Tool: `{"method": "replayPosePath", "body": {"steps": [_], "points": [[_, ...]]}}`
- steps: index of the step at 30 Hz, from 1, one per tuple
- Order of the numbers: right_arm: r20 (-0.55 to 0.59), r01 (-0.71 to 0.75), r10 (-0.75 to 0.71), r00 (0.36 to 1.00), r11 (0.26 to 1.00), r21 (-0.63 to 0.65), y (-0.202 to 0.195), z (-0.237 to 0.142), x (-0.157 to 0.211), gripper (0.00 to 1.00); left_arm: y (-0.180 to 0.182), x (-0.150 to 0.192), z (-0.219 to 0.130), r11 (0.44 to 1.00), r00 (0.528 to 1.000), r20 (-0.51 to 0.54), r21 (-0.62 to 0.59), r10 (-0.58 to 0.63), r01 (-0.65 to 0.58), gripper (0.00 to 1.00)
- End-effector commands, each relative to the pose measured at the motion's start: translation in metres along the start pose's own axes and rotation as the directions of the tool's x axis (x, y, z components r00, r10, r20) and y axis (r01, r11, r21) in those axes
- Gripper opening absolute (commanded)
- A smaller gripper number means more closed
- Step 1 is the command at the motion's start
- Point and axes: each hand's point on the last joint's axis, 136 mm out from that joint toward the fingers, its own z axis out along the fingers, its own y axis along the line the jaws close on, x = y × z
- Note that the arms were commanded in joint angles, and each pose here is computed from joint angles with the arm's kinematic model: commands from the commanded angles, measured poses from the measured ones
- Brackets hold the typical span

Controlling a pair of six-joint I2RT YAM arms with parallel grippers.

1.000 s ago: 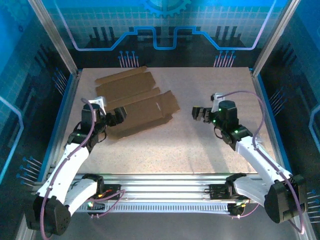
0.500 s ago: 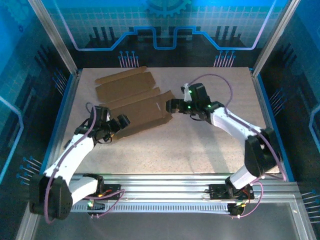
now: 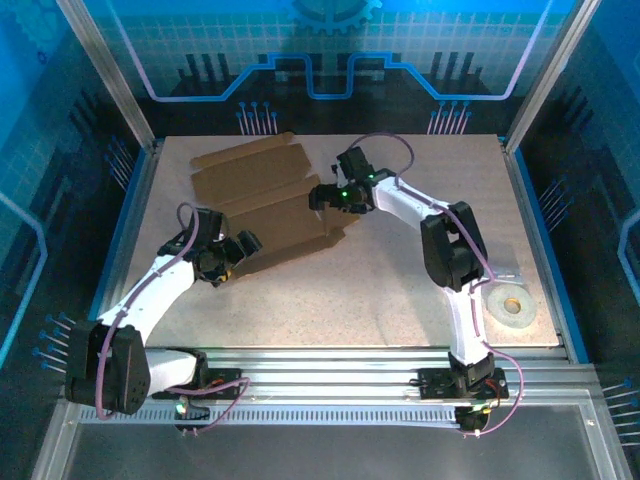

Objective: Fold the paper box

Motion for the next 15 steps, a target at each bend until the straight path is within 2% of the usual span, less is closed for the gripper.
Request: {"method": "replayPosePath", "body": {"steps": [1, 8, 15], "points": [[-0.055, -0.002, 0.006, 0.998, 0.997, 0.077, -0.015, 0.007, 0.012, 1.0, 0.0, 0.01, -0.001, 1.0, 0.999, -0.031, 0.014, -0.015, 0.015, 0.99], [-0.084, -0.04, 0.051, 0.995, 0.991, 0.128, -0.046, 0.009, 0.032, 1.0, -0.006, 0.02, 0.003, 0.999, 0.999, -0.043, 0.032, 0.01, -0.008, 0.99], [-0.061, -0.109, 0.122, 0.991, 0.977, 0.183, -0.091, -0.016, 0.057, 1.0, -0.012, 0.025, 0.003, 0.999, 0.999, -0.038, 0.043, 0.028, -0.027, 0.99]]}}
